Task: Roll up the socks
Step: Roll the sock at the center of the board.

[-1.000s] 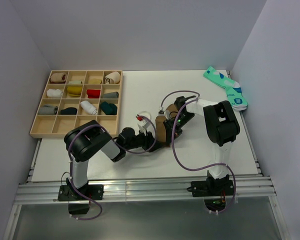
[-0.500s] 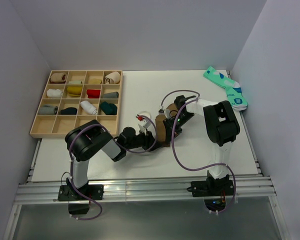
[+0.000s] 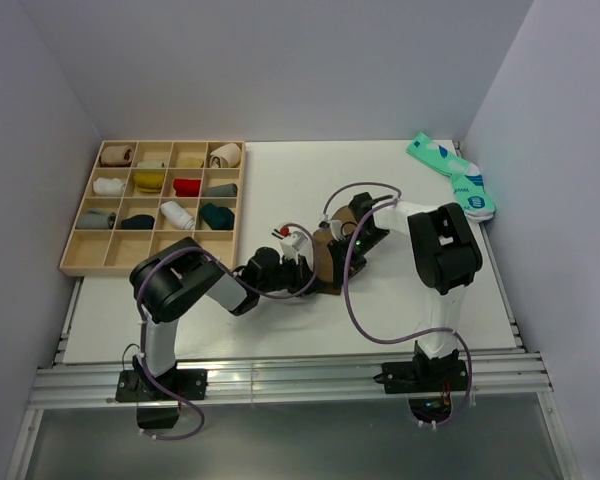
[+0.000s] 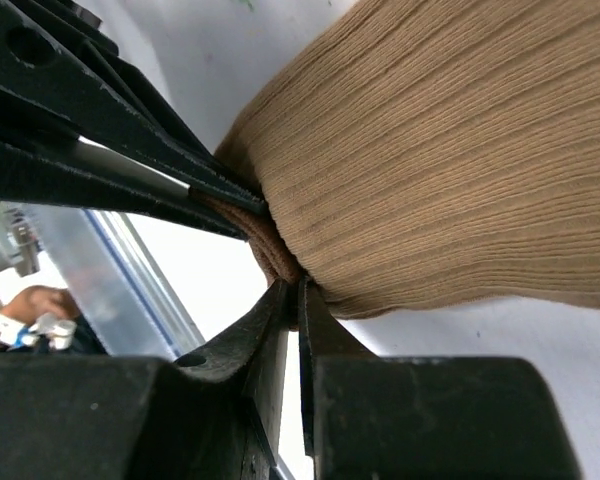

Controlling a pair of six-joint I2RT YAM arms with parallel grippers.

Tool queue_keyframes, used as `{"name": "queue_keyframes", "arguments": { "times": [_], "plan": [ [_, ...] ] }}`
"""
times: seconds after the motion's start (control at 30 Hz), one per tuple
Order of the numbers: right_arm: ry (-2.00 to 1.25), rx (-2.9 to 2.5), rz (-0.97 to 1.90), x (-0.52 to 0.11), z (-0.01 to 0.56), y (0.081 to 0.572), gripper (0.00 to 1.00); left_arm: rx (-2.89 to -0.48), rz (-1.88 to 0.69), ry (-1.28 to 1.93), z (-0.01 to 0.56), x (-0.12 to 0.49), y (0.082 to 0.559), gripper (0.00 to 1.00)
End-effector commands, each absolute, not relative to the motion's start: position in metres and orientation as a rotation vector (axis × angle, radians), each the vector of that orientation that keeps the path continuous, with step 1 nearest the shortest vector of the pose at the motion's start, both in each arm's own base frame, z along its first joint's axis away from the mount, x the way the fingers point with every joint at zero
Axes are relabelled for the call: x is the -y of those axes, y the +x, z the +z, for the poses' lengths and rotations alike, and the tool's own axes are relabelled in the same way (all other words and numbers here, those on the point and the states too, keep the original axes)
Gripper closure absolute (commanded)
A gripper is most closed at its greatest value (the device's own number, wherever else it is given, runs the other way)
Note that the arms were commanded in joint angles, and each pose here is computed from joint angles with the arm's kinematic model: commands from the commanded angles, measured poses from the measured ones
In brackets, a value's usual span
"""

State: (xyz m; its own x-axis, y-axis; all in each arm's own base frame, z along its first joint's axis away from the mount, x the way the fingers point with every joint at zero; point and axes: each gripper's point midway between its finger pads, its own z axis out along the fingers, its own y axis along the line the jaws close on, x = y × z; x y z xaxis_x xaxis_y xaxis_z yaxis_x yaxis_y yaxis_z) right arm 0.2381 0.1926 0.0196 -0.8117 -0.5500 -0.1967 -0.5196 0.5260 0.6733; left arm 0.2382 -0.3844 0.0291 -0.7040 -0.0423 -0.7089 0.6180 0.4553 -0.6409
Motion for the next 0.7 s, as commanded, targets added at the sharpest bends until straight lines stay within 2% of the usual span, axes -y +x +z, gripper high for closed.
{"name": "queue_keyframes", "arguments": {
  "times": [0.0,0.07,0.3,0.67],
  "plan": [
    [1.037,2.825,-1.131,-0.187,0.029,0.254,0.85,-2.148,-1.184,0.429,0.019,0.383,0.247,0.92],
    [1.057,2.859,-1.114,-0.186,0.033,0.258,0.8,-2.175,-1.139,0.413,0.021,0.385,0.253,1.0],
    [1.122,2.984,-1.087,-0.185,0.051,0.274,0.63,-2.355,-1.019,0.316,0.014,0.378,0.253,1.0],
    [1.367,3.158,-0.975,-0.173,0.088,0.282,0.63,-2.582,-1.003,0.229,-0.007,0.375,0.237,1.0]
  ]
}}
